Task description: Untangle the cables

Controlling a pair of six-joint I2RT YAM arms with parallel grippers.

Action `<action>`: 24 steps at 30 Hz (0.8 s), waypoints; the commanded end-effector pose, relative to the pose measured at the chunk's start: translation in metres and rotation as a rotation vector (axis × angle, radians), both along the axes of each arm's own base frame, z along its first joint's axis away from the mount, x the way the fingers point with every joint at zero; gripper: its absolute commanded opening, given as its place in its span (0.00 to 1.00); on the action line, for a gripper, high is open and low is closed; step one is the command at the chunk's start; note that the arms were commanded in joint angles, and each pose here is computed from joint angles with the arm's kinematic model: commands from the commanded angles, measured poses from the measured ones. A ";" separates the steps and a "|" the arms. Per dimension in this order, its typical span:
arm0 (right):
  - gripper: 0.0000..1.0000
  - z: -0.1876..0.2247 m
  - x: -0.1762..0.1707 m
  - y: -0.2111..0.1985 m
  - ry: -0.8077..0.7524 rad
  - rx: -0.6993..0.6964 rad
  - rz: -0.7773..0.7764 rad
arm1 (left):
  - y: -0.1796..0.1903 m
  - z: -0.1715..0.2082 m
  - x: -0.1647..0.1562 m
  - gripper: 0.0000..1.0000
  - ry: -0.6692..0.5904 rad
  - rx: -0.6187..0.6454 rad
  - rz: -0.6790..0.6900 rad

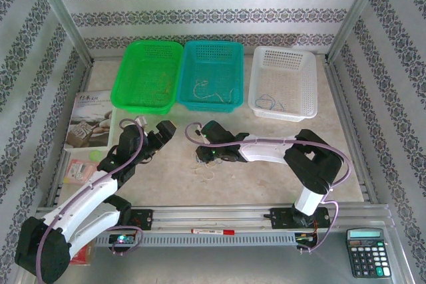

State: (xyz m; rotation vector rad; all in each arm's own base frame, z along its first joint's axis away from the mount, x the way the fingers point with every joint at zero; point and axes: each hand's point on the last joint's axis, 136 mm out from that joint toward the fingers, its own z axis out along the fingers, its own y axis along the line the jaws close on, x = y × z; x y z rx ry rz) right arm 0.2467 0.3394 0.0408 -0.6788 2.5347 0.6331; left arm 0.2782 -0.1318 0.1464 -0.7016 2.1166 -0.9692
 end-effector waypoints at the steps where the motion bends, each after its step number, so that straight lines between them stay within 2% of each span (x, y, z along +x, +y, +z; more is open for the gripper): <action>1: 0.22 -0.005 0.000 0.000 -0.014 -0.028 0.014 | -0.003 0.003 0.001 1.00 -0.011 -0.029 0.011; 6: 0.16 -0.010 -0.001 0.002 -0.006 -0.034 0.023 | -0.004 0.004 0.001 1.00 -0.013 -0.037 0.009; 10: 0.00 -0.004 -0.001 0.001 -0.012 -0.026 0.032 | -0.005 0.005 0.001 1.00 -0.016 -0.053 0.006; 15: 0.00 0.029 0.002 0.004 -0.048 0.040 0.043 | -0.006 0.012 0.001 1.00 -0.033 -0.054 -0.002; 24: 0.00 0.106 0.003 0.003 -0.117 0.261 0.042 | -0.013 0.025 0.004 1.00 -0.060 -0.072 -0.035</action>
